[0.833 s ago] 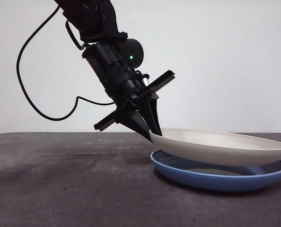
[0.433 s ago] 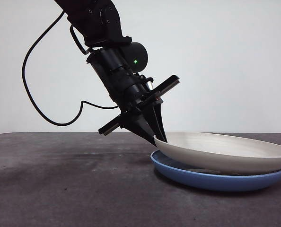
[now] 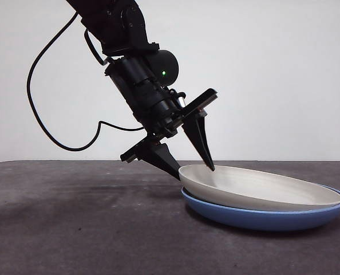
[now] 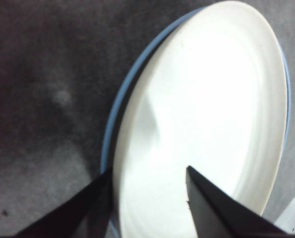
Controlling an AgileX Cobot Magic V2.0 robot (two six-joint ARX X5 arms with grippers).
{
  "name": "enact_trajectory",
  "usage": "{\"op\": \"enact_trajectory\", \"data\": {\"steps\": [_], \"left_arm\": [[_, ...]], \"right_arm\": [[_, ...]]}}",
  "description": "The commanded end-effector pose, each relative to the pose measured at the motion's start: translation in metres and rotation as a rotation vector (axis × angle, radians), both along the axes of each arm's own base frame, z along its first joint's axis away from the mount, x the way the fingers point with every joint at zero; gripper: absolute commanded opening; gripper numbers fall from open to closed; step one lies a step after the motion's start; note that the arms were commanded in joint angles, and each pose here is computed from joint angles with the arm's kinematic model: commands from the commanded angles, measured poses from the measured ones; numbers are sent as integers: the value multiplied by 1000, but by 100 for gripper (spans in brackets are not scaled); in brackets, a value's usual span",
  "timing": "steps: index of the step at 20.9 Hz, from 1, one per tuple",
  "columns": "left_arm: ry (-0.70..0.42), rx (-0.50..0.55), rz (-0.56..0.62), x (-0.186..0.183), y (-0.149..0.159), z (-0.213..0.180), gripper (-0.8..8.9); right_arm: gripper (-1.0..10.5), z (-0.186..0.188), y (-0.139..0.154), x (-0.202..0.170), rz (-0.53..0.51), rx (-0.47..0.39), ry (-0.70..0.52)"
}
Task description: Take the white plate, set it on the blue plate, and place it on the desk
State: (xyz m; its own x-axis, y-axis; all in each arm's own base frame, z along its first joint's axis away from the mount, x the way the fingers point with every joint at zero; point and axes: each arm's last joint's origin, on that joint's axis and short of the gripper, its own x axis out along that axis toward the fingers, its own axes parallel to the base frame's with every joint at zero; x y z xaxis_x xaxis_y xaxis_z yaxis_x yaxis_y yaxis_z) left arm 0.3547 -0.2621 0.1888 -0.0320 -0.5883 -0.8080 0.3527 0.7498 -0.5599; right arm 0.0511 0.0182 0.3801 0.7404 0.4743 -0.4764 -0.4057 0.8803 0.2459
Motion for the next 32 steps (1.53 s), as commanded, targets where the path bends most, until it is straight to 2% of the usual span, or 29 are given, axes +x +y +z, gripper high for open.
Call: {"op": "enact_trajectory", "data": {"steps": [1, 5, 7, 14, 21, 27, 32], "left_arm": [[-6, 5, 0, 6, -3, -3, 385], [-26, -8, -3, 9, -5, 6, 635], [-37, -13, -8, 10, -6, 12, 674], [-93, -24, -60, 14, -8, 54, 685], [-159, 8, -228, -10, 14, 137, 686], [-359, -57, -291, -77, 60, 230, 686], [-610, -16, -228, -149, 112, 291, 686]], "right_arm": [[615, 5, 0, -2, 11, -1, -25], [615, 5, 0, -2, 11, -1, -25], [615, 5, 0, -2, 11, -1, -25], [615, 5, 0, -2, 10, -1, -25], [615, 5, 0, -2, 7, -3, -26], [615, 8, 0, 0, 6, 1, -56], [615, 12, 0, 2, -3, 25, -89]]}}
